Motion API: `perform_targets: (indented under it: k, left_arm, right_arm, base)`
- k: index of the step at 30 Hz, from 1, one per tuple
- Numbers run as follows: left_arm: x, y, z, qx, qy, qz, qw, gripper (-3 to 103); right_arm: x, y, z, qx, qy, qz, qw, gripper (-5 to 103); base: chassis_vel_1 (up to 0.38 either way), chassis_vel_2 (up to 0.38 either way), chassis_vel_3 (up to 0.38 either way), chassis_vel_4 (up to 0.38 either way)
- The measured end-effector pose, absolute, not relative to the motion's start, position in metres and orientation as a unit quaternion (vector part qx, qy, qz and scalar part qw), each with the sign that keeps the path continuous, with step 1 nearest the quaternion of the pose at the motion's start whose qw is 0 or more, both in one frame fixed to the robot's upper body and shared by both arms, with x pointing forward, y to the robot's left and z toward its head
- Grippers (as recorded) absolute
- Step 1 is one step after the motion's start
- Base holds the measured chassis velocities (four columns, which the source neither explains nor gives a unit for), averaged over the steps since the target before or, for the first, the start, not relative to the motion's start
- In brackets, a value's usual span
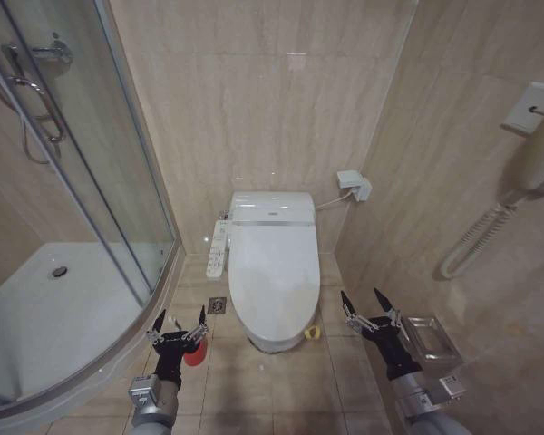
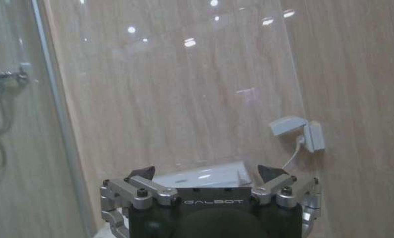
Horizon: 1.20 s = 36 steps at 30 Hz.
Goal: Open the toilet lid, clean the toilet bowl with a toilet brush, close the toilet lid, and flush.
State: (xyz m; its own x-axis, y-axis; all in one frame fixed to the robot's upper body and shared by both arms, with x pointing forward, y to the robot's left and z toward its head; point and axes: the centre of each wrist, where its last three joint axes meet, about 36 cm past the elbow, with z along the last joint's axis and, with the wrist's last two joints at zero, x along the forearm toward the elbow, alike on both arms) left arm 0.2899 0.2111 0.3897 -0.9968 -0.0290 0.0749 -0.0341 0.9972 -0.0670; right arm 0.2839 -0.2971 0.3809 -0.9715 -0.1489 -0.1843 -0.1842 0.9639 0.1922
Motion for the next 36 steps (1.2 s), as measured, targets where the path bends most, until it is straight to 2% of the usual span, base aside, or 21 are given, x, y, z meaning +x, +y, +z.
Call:
perform_targets:
  k: [11, 22, 36]
  left_arm:
    - [0.290, 0.211, 0.390, 0.016, -0.999, 0.034, 0.037, 100]
    - [0.290, 0.211, 0.390, 0.016, -0.999, 0.034, 0.037, 100]
    - [0.290, 0.211, 0.390, 0.016, -0.999, 0.034, 0.037, 100]
  right_arm:
    - [0.282, -0.303, 0.375, -0.092, 0.990, 0.074, 0.080, 100]
    - [0.276, -0.294, 0.337, -0.102, 0.992, 0.066, 0.041, 100]
    - [0.289, -0.311, 0.272, -0.084, 0.995, 0.053, -0.022, 100]
  base:
    - [-0.025, 0.016, 0.023, -0.019]
    - [0.000, 0.000, 0.000, 0.000]
    - [0.000, 0.000, 0.000, 0.000]
